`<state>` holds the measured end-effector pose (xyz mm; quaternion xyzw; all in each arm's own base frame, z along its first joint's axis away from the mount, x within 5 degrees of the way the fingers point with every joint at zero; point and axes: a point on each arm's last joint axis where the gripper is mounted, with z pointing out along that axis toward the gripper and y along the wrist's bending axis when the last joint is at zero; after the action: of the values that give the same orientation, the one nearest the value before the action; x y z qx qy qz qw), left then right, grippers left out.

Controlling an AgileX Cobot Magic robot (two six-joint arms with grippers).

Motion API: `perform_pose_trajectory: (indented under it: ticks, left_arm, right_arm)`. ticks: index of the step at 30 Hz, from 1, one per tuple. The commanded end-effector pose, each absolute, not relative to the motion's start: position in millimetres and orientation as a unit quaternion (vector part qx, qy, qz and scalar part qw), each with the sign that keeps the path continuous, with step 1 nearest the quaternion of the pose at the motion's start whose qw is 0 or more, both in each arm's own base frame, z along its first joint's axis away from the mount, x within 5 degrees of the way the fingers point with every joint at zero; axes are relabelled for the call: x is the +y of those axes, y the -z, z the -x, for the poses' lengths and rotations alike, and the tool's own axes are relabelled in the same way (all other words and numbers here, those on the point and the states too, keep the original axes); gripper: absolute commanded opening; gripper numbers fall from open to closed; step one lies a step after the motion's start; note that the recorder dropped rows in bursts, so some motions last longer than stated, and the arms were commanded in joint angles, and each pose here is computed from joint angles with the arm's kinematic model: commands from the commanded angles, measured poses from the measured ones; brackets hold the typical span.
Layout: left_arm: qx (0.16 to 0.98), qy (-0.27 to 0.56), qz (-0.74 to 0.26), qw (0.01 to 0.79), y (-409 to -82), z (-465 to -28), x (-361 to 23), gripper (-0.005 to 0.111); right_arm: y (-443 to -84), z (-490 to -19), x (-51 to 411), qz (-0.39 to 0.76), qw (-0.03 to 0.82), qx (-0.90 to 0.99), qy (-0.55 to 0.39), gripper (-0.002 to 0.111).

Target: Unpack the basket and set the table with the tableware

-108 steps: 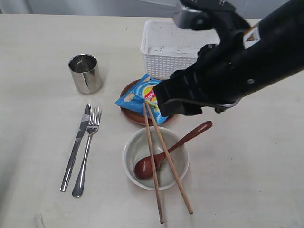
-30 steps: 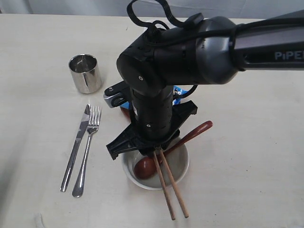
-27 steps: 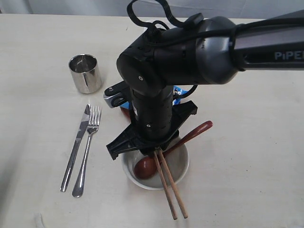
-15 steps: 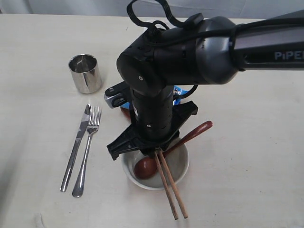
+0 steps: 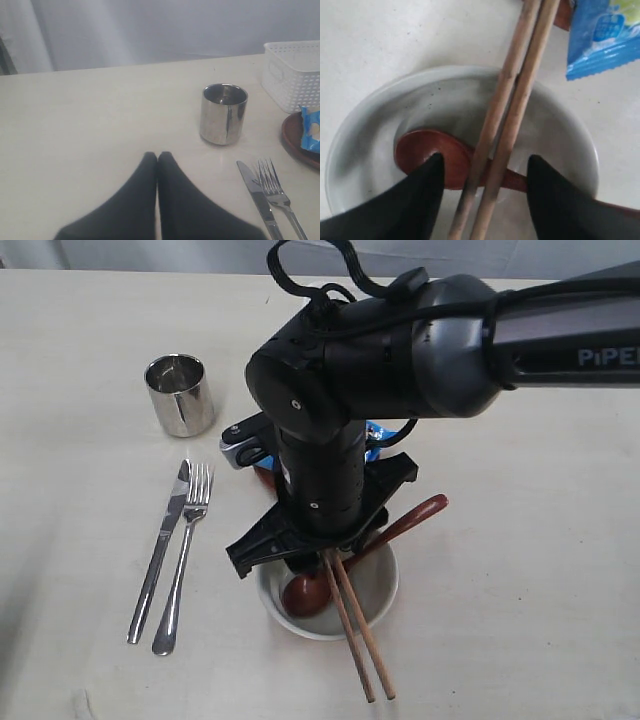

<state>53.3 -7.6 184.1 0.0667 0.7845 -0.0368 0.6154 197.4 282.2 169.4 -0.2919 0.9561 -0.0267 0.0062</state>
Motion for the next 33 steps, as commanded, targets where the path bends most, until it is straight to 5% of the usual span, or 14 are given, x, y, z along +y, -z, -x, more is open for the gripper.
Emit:
perform_pose_trajectory:
  ticks: [1,9,19,30,33]
  left_arm:
    - [0.782,0.041,-0.066,0.618,-184,-53,-8,0.0]
    - [0.782,0.041,-0.066,0.618,-184,-53,-8,0.0]
    - [0.782,0.041,-0.066,0.618,-184,-53,-8,0.0]
    - [0.782,0.041,-0.066,0.618,-184,-53,-8,0.0]
    - [0.782,0.041,-0.066,0.618,-184,-53,-8,0.0]
  right_arm:
    - [-173,-199,277,0.296,0.006,0.954,0.04,0.063]
    - [-194,-200,276,0.299,0.033,0.953,0.03,0.063]
    - [-279,-200,274,0.31,0.123,0.942,-0.029,0.062]
    - [-354,-175,228,0.303,0.212,0.928,-0.054,0.002]
    - [-374,-166,214,0.301,0.239,0.92,-0.072,0.0]
